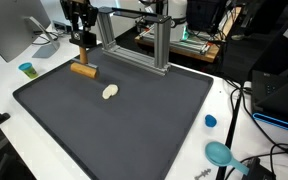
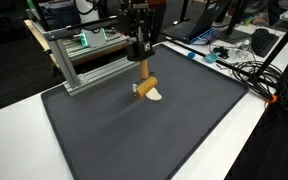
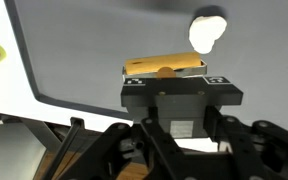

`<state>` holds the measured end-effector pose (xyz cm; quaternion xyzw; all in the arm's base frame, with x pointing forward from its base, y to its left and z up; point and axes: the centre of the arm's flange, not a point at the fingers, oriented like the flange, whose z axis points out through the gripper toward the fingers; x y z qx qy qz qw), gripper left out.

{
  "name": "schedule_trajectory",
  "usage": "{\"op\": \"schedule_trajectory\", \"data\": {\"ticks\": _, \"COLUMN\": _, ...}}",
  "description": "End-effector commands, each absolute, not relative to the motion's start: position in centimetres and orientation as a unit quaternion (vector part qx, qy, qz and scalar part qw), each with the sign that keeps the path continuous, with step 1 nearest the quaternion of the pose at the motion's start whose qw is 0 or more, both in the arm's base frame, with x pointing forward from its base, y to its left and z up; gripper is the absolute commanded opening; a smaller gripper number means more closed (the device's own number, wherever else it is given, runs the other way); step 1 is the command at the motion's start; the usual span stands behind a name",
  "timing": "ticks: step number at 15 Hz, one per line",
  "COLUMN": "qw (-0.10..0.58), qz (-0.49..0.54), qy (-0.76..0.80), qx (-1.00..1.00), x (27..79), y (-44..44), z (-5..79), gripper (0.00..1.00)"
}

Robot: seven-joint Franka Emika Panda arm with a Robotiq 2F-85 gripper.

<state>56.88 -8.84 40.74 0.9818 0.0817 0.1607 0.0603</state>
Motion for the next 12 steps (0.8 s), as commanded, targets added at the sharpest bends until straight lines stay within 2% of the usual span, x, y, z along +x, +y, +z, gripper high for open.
{"op": "schedule_trajectory", "data": {"ticks": 1, "qw": 0.064, "qz": 0.164, "qy": 0.106, "qx": 0.979, "x": 56.85, "y": -9.0, "z": 40.79, "gripper": 0.46}}
{"op": "schedule_trajectory", "data": {"ticks": 12, "qw": 0.071, "qz": 0.169, "qy": 0.143, "qx": 0.973, "x": 56.73, "y": -9.35, "z": 41.13, "gripper": 0.46}}
